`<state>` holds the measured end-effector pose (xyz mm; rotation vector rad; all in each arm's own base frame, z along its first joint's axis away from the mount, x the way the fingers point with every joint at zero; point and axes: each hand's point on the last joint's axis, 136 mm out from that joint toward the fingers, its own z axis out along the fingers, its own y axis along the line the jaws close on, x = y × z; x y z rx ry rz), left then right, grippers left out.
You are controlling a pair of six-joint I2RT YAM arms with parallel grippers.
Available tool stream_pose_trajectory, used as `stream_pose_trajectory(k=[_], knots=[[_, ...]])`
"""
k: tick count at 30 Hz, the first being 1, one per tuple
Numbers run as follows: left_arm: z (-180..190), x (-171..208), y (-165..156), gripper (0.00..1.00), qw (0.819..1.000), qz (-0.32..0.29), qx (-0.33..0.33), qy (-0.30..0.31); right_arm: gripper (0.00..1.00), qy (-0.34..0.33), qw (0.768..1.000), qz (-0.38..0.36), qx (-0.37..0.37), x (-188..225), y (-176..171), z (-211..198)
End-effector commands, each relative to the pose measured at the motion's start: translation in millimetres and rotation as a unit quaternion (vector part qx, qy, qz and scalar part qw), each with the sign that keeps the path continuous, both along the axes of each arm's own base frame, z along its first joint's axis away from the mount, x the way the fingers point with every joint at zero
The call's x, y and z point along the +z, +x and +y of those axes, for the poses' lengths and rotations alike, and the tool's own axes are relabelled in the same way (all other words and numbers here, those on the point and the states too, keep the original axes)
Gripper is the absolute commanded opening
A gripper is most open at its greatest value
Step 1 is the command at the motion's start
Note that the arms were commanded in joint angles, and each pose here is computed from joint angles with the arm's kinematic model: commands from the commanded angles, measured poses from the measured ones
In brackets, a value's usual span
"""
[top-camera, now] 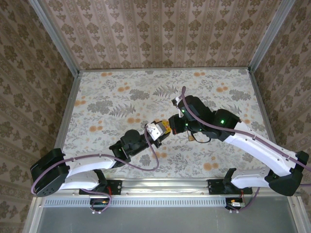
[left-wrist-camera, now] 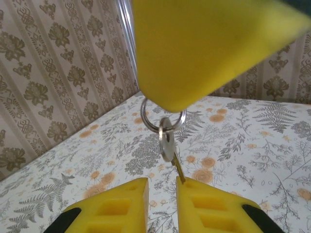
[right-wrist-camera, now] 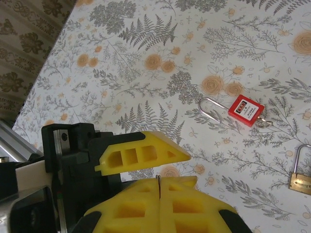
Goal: Unlock with the key
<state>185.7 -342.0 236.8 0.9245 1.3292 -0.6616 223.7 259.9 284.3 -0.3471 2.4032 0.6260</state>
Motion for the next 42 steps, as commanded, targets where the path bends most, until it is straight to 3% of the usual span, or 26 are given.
stream_pose_trajectory(k=[1,25,42], knots=[[-2.6,27.0,-0.3,0.21,0.999,-0.028,0.001,-0.03,0.01,0.005,1.0,0.004,0.001,-0.1,-4.9,-0.9],[-4.7,20.3,-7.0,0.25,1.0,-0.015,-0.018,-0.015,0.0,0.003,1.0,-0.013,-0.008,8.4,-0.2,-4.5],[-1.4,16.9,-9.7,0.44,1.0,-0.01,-0.019,-0.013,0.0,0.008,1.0,-0.018,-0.006,14.3,0.9,-2.6]])
